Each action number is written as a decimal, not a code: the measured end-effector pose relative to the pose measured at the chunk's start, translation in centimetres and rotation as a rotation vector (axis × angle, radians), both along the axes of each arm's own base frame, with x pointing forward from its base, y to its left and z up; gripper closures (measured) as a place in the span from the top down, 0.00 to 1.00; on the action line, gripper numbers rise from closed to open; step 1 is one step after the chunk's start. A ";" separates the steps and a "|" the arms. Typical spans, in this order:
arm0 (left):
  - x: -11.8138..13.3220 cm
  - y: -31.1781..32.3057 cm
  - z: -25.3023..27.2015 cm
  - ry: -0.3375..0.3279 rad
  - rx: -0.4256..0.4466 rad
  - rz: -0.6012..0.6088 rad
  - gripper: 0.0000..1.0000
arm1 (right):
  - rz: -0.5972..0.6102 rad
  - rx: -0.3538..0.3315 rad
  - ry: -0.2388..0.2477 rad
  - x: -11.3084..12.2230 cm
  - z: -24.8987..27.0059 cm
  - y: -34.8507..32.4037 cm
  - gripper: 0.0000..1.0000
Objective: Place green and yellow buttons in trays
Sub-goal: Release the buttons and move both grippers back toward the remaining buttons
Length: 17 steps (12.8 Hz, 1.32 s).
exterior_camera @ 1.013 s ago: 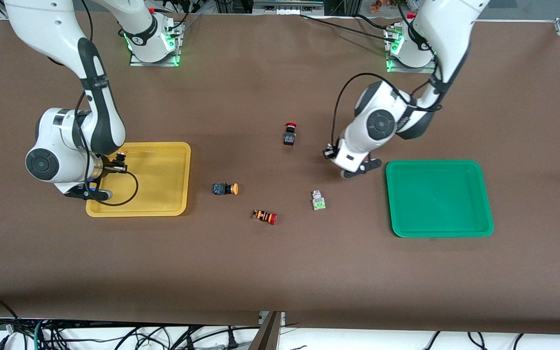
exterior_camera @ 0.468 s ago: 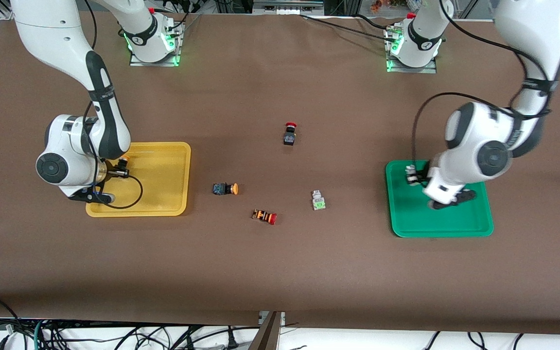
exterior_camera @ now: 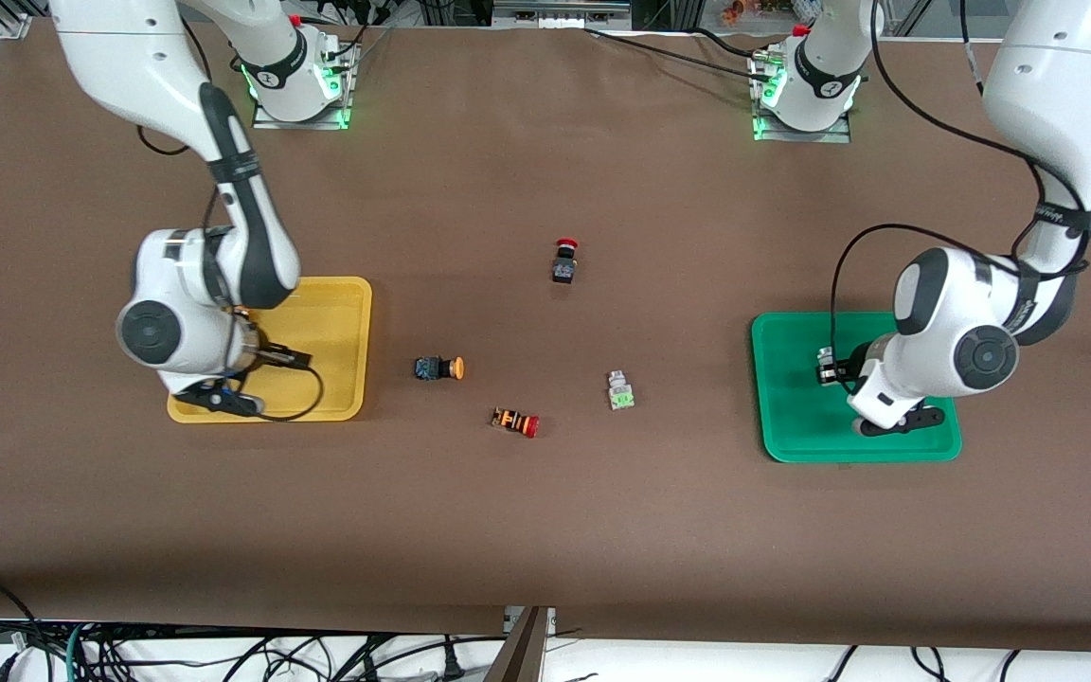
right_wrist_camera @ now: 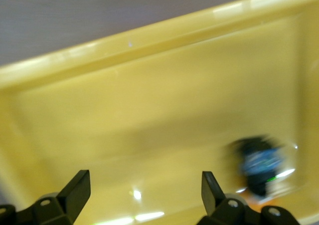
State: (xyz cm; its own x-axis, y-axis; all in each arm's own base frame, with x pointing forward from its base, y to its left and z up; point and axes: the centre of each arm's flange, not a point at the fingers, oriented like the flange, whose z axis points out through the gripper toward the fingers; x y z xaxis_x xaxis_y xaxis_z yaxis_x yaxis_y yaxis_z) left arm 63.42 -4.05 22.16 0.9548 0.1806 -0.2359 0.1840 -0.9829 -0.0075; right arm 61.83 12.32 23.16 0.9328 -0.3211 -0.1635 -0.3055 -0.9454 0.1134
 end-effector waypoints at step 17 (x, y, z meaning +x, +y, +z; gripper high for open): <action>0.2 -24.9 8.5 -0.086 -0.054 0.043 1.00 | -0.762 -0.016 -0.141 0.1 -3.1 18.4 0.98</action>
